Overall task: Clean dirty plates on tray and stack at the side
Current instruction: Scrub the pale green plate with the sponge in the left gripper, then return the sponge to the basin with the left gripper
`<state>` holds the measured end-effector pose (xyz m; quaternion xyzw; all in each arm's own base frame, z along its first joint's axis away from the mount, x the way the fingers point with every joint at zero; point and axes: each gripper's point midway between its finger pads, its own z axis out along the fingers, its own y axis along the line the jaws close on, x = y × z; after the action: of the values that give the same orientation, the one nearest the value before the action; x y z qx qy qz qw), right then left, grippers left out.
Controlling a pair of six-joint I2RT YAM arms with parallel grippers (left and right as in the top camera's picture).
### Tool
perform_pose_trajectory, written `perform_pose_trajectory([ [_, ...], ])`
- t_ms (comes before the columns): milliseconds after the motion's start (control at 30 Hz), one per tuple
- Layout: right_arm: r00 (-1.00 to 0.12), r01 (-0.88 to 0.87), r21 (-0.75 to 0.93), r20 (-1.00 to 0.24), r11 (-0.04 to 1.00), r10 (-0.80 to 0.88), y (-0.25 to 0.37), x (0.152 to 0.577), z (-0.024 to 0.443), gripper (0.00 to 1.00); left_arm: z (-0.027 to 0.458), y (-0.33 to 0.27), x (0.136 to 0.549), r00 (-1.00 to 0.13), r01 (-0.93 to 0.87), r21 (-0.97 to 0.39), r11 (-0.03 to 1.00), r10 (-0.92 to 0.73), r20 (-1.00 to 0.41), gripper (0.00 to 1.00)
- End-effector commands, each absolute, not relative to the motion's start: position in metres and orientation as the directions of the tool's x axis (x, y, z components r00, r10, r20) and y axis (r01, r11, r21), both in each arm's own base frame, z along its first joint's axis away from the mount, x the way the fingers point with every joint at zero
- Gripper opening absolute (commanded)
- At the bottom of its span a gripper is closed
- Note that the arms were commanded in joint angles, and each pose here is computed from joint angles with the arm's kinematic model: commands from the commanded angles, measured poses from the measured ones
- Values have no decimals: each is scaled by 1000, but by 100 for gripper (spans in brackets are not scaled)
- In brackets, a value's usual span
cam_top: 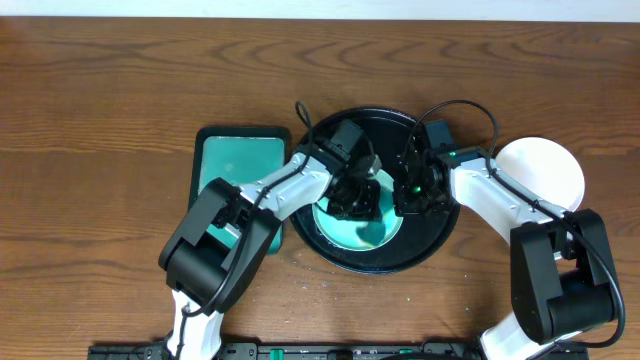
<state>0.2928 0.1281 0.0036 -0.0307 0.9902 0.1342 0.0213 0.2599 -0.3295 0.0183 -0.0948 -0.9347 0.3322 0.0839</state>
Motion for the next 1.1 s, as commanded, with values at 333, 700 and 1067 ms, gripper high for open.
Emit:
perform_pose_trajectory([
  [333,-998,-62,234,-25,970,-58,123,287,-6,1,-6,-179,313,-995,-52,41,998,-48,-82,7],
  [700,-998,-62,234,-25,970,-58,123,287,-6,1,72,-183,326,-965,-61,-67,996,-76,-251,7],
  [1067,-998,-63,235,-30,970,-58,124,288,-6,13,119,-87,326,-921,-252,11,968,-236,-309,7],
])
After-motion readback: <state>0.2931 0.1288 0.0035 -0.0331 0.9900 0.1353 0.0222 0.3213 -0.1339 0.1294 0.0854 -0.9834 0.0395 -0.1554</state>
